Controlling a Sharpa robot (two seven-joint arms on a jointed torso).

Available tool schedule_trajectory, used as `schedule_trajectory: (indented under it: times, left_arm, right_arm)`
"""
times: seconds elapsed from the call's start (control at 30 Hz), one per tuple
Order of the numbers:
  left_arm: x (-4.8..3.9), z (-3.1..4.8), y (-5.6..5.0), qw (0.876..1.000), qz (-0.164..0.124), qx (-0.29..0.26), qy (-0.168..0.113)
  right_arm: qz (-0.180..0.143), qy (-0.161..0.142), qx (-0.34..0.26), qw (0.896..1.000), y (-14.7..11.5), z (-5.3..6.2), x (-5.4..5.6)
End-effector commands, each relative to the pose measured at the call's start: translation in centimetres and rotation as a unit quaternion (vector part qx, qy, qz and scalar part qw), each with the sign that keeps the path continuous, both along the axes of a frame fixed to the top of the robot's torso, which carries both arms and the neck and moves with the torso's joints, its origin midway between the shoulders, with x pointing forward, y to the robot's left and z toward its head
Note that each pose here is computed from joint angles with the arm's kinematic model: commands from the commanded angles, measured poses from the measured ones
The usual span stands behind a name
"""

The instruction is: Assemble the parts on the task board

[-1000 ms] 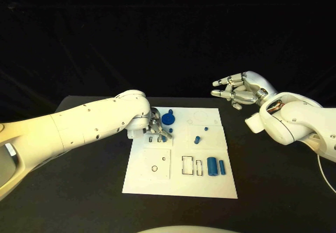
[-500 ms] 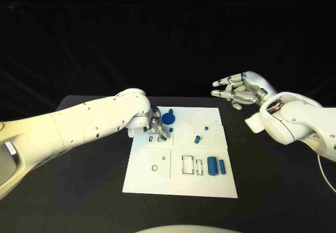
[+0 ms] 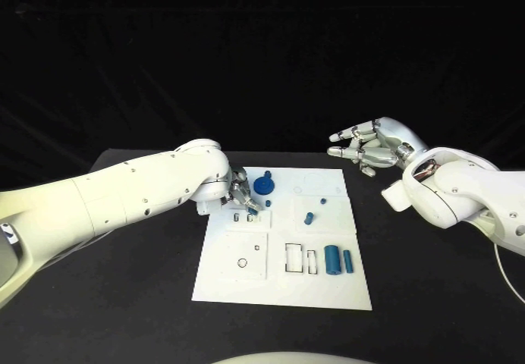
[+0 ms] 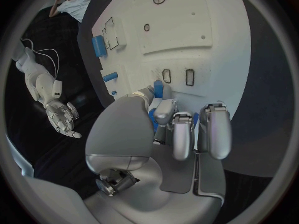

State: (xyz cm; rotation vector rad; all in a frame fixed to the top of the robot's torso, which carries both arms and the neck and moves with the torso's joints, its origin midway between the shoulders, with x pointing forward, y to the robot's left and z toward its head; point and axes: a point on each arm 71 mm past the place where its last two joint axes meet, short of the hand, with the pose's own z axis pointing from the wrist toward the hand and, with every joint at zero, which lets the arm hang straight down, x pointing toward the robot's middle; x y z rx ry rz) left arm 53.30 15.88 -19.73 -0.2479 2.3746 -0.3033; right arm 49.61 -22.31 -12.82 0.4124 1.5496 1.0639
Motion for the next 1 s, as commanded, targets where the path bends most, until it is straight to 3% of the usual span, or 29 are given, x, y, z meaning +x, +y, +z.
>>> schedule_trajectory:
  times: [0.03,0.2,0.43,1.0]
  left_arm:
    - [0.0,0.31,0.1,1.0,0.014,-0.018,-0.018]
    - [-0.28,0.51,0.4,0.998,0.034,-0.023,-0.048]
    - [-0.87,0.13,0.8,0.997,0.039,-0.014,-0.058]
    - [-1.96,-1.4,1.1,0.999,0.018,0.011,-0.036]
  right_arm:
    - [0.01,0.008,-0.01,1.0,0.2,-0.3,-0.1]
    - [0.01,0.008,-0.01,1.0,0.1,-0.3,-0.1]
    - [0.01,0.009,-0.01,1.0,0.1,-0.4,-0.1]
    - [0.009,0.012,-0.006,1.0,0.0,-0.5,-0.1]
